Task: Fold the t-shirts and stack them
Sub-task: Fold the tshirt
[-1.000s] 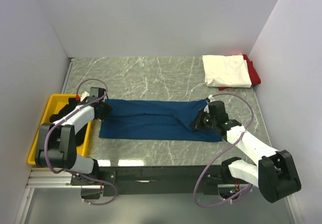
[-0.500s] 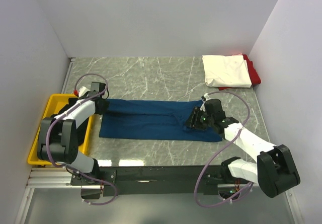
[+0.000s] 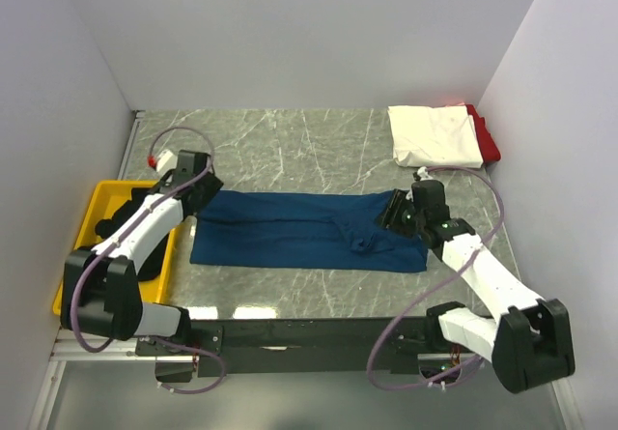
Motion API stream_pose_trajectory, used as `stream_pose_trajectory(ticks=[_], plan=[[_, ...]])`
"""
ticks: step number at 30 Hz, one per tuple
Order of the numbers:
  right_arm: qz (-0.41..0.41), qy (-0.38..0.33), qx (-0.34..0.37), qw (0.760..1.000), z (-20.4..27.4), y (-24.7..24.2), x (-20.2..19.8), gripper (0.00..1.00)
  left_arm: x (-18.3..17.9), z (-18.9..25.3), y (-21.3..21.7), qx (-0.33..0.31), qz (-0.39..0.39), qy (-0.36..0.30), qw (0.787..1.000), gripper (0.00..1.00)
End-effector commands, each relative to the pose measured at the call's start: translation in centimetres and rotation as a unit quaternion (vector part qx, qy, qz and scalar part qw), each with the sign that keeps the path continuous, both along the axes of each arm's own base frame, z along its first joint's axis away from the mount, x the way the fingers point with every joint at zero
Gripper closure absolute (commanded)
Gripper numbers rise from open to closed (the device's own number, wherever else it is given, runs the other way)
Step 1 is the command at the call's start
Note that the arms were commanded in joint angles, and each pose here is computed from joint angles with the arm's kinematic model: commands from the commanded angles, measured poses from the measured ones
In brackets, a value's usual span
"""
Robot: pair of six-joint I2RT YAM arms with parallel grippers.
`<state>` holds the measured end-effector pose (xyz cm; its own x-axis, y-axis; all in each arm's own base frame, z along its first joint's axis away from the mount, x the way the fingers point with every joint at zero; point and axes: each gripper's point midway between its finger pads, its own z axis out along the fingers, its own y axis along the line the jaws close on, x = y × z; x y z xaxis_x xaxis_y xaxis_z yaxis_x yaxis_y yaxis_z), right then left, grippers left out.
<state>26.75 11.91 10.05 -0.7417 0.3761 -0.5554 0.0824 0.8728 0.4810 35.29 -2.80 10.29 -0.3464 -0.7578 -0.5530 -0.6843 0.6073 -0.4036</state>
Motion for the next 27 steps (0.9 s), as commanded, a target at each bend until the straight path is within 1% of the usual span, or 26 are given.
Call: stream_pose_trajectory(ticks=[1, 2, 4, 5, 6, 10, 12, 13, 14, 15, 16, 17, 19, 20, 21, 22, 24, 26, 27], plan=[[-0.021, 0.006, -0.017, 1.0, -0.3, -1.3, 1.8, 0.46, 1.2, 4.2, -4.1, 0.009, -0.076, -0.044, 0.996, 0.34], [-0.024, 0.01, -0.023, 0.999, -0.6, -1.5, 2.1, 0.45, 1.1, 4.5, -6.1, 0.009, -0.104, -0.046, 0.993, 0.35], [-0.025, 0.02, -0.028, 0.999, -1.5, -1.6, 2.9, 0.44, 1.6, 5.3, -8.5, 0.013, -0.139, -0.05, 0.989, 0.35], [-0.022, 0.023, -0.029, 0.999, -1.8, -1.5, 3.0, 0.44, 1.3, 5.4, -10.5, 0.015, -0.166, -0.049, 0.985, 0.36], [-0.017, 0.025, -0.028, 0.999, -2.0, -1.3, 3.2, 0.44, 1.4, 5.5, -11.5, 0.016, -0.181, -0.049, 0.982, 0.36], [-0.004, 0.04, -0.019, 0.999, -3.2, -0.7, 3.0, 0.44, 1.7, 5.2, -17.2, 0.017, -0.267, -0.044, 0.962, 0.36], [0.001, 0.042, -0.016, 0.999, -3.4, -0.5, 2.5, 0.48, 1.5, 5.6, -20.4, 0.014, -0.309, -0.047, 0.95, 0.36], [0.002, 0.044, -0.014, 0.999, -3.6, -0.6, 1.8, 0.53, 1.4, 4.3, -21.5, 0.022, -0.325, -0.031, 0.945, 0.36], [0.005, 0.046, -0.014, 0.999, -3.7, -0.6, 1.5, 0.58, 0.8, 4.0, -23.1, 0.025, -0.346, -0.028, 0.937, 0.36], [0.006, 0.046, -0.012, 0.999, -3.7, -0.6, 1.2, 0.63, 1.0, 4.7, -24.5, 0.023, -0.359, -0.036, 0.932, 0.36], [0.005, 0.047, -0.012, 0.999, -3.7, -0.7, 0.4, 0.69, 1.0, 3.6, -25.5, 0.03, -0.376, -0.025, 0.926, 0.36], [0.005, 0.048, -0.011, 0.999, -3.8, -0.8, -0.1, 0.77, 0.7, 4.2, -27.2, 0.032, -0.391, -0.031, 0.919, 0.37], [0.005, 0.043, -0.007, 0.999, -3.7, -1.0, -1.4, 0.83, 0.5, 3.2, -28.6, 0.05, -0.412, -0.023, 0.91, 0.37], [0.008, 0.044, 0.001, 0.999, -3.6, -0.8, -2.0, 0.84, 0.0, 3.1, -29.6, 0.059, -0.423, -0.023, 0.904, 0.37], [0.01, 0.044, 0.006, 0.999, -3.6, -0.7, -2.5, 0.85, 0.2, 3.8, -30.5, 0.062, -0.429, -0.032, 0.901, 0.37], [0.013, 0.043, 0.013, 0.999, -3.7, -0.6, -3.3, 0.86, 0.2, 2.8, -31.0, 0.073, -0.438, -0.022, 0.896, 0.37], [0.021, 0.043, 0.042, 0.998, -3.7, 0.3, -4.5, 0.87, 0.1, 2.3, -32.5, 0.089, -0.458, -0.017, 0.884, 0.37], [0.023, 0.05, 0.049, 0.997, -3.9, 0.7, -5.4, 0.9, -0.3, 2.0, -33.9, 0.101, -0.473, -0.016, 0.875, 0.37], [0.021, 0.059, 0.055, 0.997, -4.3, 0.8, -6.1, 0.9, 0.0, 2.4, -34.4, 0.108, -0.474, -0.023, 0.873, 0.38]])
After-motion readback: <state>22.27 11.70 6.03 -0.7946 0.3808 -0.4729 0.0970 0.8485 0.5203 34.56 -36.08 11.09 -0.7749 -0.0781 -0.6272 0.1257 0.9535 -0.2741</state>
